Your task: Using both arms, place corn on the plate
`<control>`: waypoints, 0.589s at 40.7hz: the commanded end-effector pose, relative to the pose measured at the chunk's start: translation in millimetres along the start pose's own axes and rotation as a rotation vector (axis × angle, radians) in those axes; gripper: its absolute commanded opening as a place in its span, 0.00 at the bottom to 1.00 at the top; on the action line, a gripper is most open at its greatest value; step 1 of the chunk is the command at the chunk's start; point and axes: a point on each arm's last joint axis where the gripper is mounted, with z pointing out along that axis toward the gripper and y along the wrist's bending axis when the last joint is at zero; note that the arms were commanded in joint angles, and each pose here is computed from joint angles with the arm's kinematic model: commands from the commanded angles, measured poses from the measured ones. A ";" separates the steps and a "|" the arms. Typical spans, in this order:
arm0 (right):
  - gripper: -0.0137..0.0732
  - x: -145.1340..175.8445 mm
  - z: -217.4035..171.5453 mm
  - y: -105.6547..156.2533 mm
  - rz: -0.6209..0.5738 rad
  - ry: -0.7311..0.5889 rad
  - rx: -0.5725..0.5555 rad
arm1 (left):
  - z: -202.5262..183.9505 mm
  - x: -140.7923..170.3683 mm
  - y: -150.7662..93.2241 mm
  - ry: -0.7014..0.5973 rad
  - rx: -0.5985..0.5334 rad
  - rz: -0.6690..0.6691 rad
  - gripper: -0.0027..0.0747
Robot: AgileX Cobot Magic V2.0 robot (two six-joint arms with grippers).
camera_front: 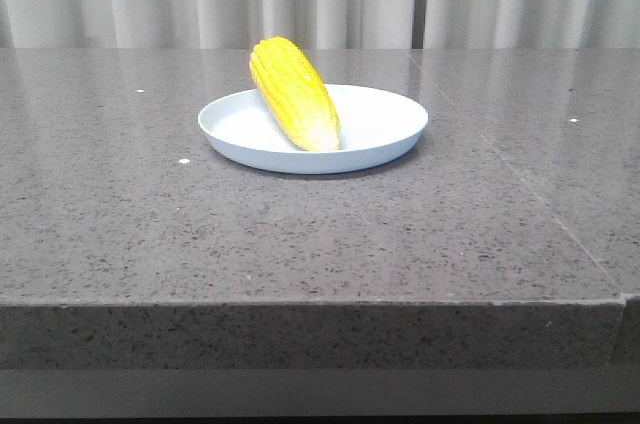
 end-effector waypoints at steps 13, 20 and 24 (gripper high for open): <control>0.08 59.8 17.7 -11.8 0.061 -0.453 0.228 | -1.0 -1.7 0.0 -0.083 0.003 -0.016 0.01; 0.08 88.5 25.0 -15.0 0.065 -0.498 0.282 | -1.0 -1.7 0.0 -0.083 0.003 -0.016 0.01; 0.08 102.5 26.5 -15.5 0.058 -0.543 0.299 | -1.0 -1.7 0.0 -0.083 0.003 -0.016 0.01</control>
